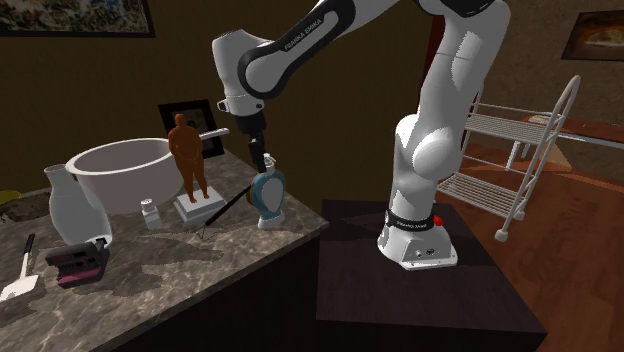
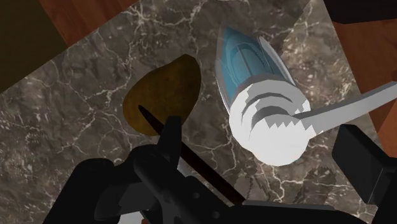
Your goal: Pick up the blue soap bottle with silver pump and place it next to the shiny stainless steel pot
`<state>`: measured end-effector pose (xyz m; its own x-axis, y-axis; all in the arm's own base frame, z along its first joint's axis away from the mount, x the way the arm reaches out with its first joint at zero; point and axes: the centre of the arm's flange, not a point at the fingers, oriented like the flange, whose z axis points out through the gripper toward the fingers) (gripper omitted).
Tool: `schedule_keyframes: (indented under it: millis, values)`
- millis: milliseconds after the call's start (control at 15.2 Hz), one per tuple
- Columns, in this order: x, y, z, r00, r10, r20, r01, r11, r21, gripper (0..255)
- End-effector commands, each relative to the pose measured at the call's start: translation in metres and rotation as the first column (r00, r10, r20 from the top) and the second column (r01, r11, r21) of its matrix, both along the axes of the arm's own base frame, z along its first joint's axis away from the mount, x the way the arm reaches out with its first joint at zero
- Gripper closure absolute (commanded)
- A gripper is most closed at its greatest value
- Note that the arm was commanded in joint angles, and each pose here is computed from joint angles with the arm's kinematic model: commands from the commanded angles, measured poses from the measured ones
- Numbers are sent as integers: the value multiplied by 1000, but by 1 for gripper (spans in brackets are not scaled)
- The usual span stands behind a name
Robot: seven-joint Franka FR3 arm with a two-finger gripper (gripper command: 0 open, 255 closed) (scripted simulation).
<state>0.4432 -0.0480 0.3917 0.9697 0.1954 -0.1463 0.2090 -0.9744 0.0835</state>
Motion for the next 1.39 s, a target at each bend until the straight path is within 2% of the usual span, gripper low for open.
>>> schedule_keyframes:
  millis: [0, 132, 198, 792, 1320]
  values:
    - [0, 0, 0, 1000, 0, 0, 0, 1000, 0, 0]
    - [0, 0, 0, 1000, 0, 0, 0, 1000, 0, 0]
    - [0, 0, 0, 1000, 0, 0, 0, 1000, 0, 255]
    - [0, 0, 0, 1000, 0, 0, 0, 1000, 0, 255]
    - [0, 0, 42, 1000, 0, 0, 0, 1000, 0, 255]
